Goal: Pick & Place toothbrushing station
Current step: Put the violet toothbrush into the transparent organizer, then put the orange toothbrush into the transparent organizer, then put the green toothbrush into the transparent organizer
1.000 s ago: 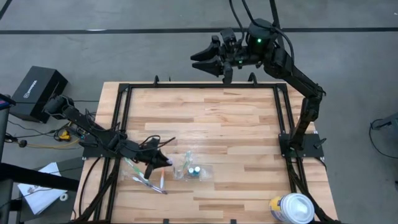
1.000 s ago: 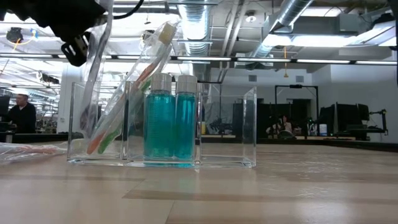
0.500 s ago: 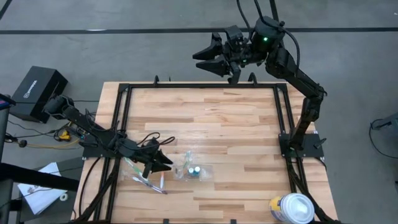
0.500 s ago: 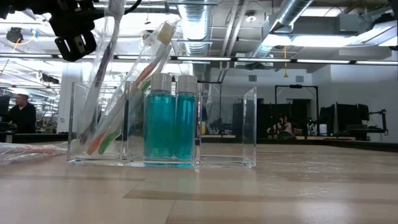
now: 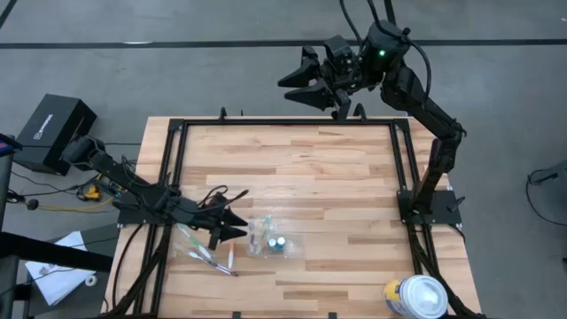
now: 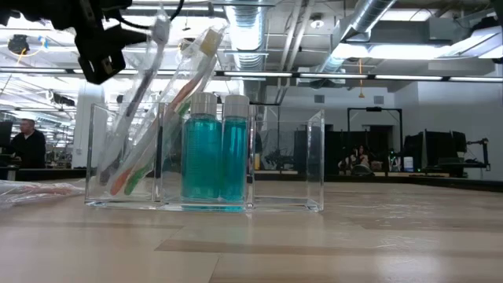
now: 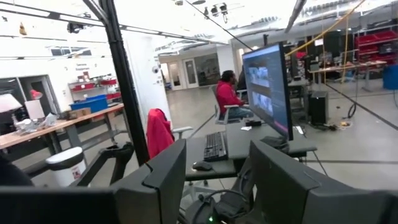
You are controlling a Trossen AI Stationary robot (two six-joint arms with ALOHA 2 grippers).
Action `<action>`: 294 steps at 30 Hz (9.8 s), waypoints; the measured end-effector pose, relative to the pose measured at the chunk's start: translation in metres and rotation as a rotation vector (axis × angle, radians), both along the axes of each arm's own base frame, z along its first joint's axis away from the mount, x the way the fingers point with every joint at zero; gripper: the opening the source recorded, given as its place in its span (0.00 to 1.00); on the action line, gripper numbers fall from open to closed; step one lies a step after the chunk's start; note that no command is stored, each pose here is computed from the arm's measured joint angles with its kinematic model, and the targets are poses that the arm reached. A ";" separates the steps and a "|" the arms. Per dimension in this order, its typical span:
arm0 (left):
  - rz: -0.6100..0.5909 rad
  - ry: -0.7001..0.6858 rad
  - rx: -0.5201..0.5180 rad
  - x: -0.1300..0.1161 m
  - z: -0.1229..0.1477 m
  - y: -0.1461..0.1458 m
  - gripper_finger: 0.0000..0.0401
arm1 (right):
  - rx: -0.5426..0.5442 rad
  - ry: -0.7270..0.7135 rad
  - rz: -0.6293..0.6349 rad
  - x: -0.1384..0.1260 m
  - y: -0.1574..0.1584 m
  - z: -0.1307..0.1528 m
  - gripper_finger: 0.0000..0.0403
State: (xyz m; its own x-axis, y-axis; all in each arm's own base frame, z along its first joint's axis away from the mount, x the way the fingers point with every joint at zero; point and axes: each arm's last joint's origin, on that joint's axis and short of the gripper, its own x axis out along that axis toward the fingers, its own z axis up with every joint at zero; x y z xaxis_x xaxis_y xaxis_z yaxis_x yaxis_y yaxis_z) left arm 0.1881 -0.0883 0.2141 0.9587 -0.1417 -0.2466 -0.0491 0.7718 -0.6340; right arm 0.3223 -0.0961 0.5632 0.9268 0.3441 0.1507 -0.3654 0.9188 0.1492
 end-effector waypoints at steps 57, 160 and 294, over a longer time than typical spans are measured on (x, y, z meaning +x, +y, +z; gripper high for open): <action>0.470 0.893 -0.613 0.012 -0.097 0.054 0.45 | -0.085 -0.002 0.074 -0.006 -0.011 -0.002 0.42; -0.335 -0.234 0.367 0.180 0.030 0.067 0.00 | -0.070 -0.021 -0.132 -0.134 -0.010 0.045 0.30; -0.412 1.308 0.181 -0.087 -0.082 0.030 0.45 | -0.191 -0.047 -0.099 -0.125 -0.003 0.040 0.31</action>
State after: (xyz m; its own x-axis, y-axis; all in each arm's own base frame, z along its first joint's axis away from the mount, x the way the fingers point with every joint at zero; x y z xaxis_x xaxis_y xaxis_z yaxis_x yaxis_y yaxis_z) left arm 0.1008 -0.0578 0.1318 -0.0855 -0.2252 -0.9705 -0.2749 0.9416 -0.1943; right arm 0.1977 -0.0991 0.6030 0.9509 0.2786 0.1351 -0.2748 0.9604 -0.0458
